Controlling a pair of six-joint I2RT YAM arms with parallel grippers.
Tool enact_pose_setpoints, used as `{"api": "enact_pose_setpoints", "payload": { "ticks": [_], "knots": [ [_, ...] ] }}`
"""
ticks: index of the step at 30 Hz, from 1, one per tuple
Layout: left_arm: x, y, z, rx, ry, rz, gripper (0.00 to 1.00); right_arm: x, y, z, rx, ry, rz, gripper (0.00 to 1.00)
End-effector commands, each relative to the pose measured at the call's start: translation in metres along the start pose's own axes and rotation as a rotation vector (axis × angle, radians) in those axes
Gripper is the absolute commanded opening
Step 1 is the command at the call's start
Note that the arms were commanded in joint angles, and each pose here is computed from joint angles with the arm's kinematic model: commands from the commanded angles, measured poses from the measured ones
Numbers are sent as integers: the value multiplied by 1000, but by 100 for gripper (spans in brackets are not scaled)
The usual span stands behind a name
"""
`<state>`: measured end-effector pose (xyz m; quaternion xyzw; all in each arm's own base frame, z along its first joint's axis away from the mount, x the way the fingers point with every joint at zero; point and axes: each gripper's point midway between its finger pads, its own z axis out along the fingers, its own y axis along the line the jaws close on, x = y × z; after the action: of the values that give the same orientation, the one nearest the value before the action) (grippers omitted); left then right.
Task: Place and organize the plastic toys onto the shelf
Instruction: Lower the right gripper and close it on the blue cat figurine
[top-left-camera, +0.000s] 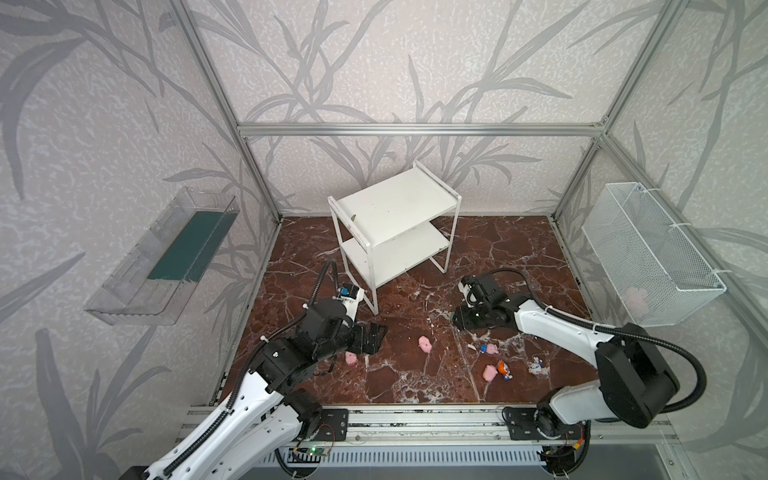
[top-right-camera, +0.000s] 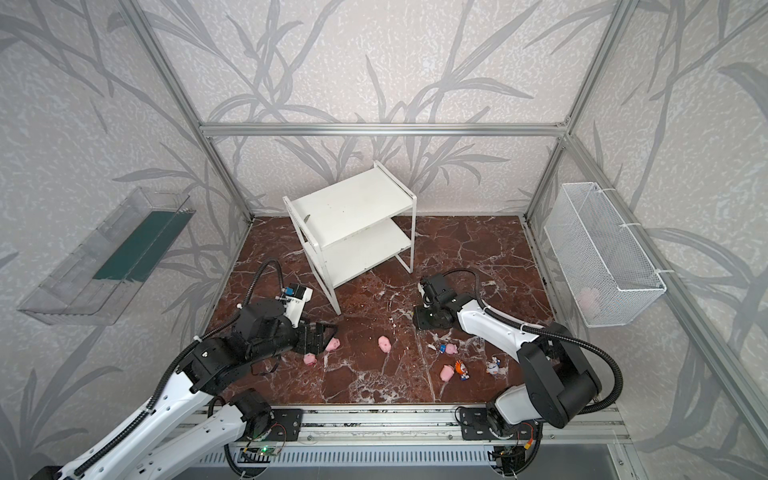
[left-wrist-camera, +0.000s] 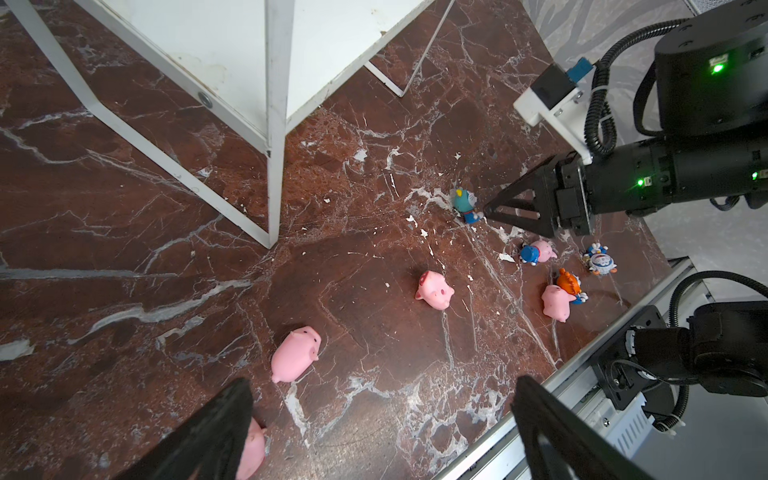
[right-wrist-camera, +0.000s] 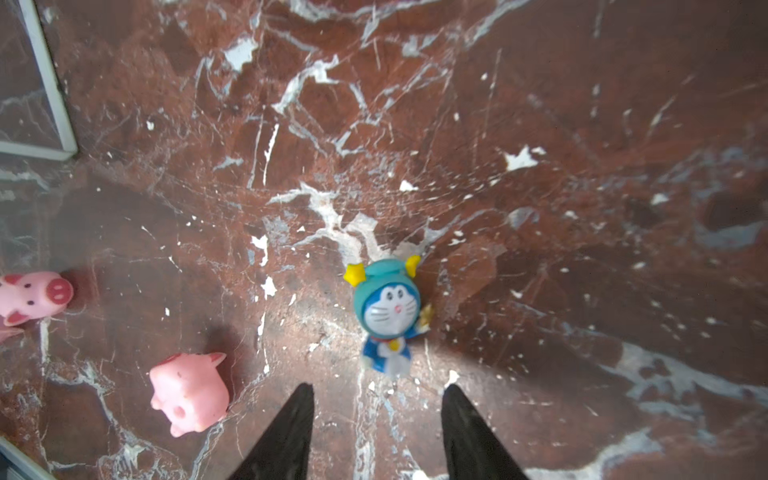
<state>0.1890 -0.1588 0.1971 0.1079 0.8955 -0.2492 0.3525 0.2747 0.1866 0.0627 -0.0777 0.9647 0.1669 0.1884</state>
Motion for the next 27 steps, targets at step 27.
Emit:
{"api": "enact_pose_setpoints", "payload": {
  "ticks": [27],
  "knots": [
    [5,-4,4,17,16,17,99,-1,7,37,-190,101,-27,37]
  ]
}}
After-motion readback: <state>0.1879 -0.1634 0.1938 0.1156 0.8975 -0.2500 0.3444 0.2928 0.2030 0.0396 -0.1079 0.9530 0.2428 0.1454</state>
